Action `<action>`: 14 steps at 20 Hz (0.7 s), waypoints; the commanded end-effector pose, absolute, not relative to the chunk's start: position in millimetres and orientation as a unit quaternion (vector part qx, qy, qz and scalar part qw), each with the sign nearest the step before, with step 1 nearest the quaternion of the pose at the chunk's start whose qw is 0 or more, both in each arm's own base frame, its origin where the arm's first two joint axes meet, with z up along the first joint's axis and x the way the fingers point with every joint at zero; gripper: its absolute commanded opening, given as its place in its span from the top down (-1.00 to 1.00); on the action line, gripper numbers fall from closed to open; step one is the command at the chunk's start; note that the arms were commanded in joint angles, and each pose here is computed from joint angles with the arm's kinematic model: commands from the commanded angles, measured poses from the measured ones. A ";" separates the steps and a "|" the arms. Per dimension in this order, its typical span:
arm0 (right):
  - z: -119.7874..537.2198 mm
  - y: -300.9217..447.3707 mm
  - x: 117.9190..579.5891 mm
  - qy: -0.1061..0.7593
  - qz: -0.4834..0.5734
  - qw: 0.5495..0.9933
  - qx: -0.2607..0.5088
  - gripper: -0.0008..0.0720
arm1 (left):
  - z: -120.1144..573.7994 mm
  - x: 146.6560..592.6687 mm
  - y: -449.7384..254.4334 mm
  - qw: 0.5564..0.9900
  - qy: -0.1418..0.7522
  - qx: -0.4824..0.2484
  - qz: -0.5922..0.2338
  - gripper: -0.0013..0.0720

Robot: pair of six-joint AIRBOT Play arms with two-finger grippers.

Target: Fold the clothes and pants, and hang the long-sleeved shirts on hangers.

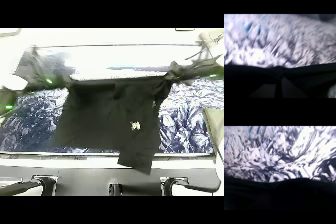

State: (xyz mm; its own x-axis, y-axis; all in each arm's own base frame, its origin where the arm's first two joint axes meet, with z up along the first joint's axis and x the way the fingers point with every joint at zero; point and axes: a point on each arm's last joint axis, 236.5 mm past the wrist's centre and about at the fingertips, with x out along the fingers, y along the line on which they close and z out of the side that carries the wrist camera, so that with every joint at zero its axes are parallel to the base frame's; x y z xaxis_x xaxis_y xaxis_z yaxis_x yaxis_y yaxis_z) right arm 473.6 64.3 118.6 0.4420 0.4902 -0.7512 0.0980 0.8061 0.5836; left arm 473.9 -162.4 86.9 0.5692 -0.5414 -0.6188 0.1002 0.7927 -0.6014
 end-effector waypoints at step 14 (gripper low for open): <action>42.8 -82.1 389.9 0.689 -0.024 0.689 0.223 -0.74 | 3.8 396.6 7.9 0.685 0.668 -0.282 -0.065 -0.64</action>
